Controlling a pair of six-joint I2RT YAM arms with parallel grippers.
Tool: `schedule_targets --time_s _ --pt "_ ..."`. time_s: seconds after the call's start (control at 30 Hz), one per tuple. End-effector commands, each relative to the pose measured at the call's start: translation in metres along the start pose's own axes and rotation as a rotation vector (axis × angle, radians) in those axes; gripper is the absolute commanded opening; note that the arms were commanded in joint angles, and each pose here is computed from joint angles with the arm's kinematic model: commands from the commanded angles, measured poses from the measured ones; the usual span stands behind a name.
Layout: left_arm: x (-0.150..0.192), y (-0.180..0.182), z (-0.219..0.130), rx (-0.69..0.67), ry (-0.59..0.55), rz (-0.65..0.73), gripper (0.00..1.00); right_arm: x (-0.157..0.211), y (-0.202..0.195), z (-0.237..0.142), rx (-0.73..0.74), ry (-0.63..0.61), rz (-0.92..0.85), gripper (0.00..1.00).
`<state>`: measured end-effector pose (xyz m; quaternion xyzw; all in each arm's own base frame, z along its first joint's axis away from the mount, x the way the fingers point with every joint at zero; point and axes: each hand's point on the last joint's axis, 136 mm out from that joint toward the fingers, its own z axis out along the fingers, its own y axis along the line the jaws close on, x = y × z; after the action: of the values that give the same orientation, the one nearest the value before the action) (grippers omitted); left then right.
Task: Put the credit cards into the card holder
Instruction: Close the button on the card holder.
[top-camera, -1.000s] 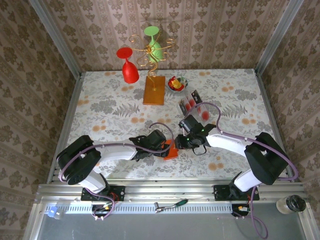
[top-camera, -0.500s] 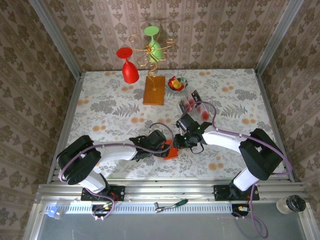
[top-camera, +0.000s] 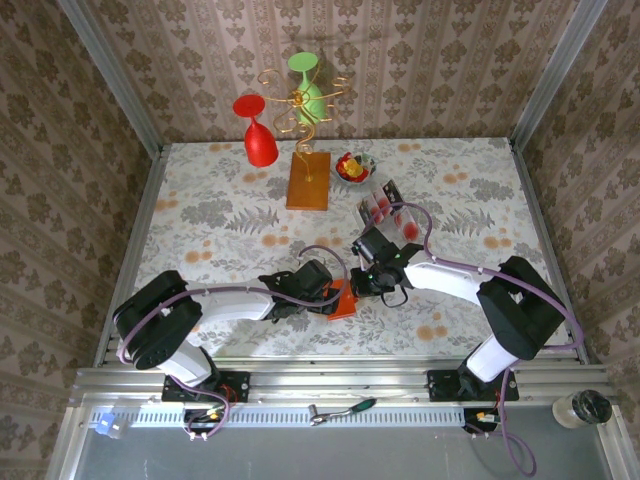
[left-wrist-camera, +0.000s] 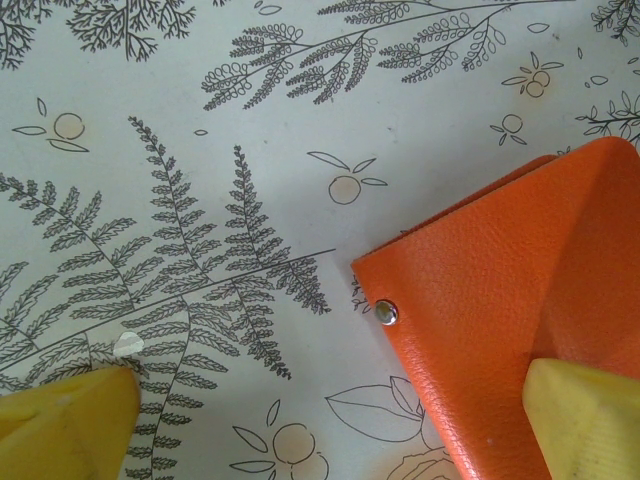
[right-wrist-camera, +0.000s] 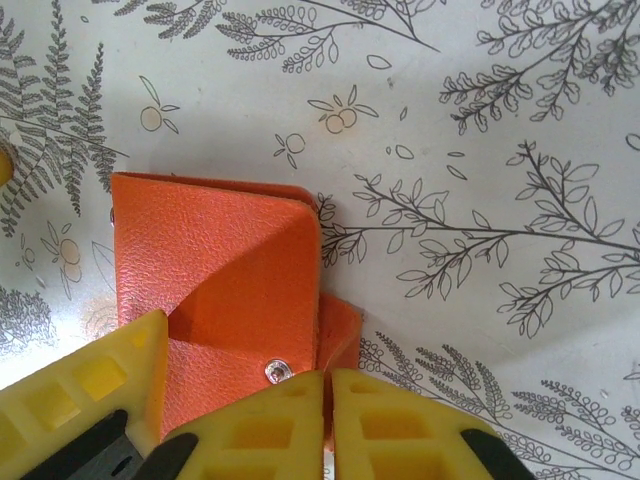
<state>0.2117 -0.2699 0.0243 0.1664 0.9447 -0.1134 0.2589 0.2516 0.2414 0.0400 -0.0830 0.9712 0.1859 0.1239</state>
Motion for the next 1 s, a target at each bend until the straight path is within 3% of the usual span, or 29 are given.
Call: schedule_targets --time_s 0.0,0.13,0.43,0.97 --pt "0.021 0.006 0.005 -0.023 0.065 0.035 1.00 0.001 -0.004 -0.002 0.027 0.016 0.001 0.08" --pt "0.021 0.006 0.005 -0.023 0.066 0.034 1.00 -0.001 0.001 -0.005 0.002 0.013 -0.001 0.00" --pt "0.022 0.007 0.005 -0.025 0.068 0.034 1.00 -0.005 0.022 -0.006 -0.103 0.016 0.020 0.00" --pt "0.021 0.006 0.006 -0.023 0.068 0.034 1.00 0.001 0.032 0.011 -0.134 0.041 0.039 0.00"
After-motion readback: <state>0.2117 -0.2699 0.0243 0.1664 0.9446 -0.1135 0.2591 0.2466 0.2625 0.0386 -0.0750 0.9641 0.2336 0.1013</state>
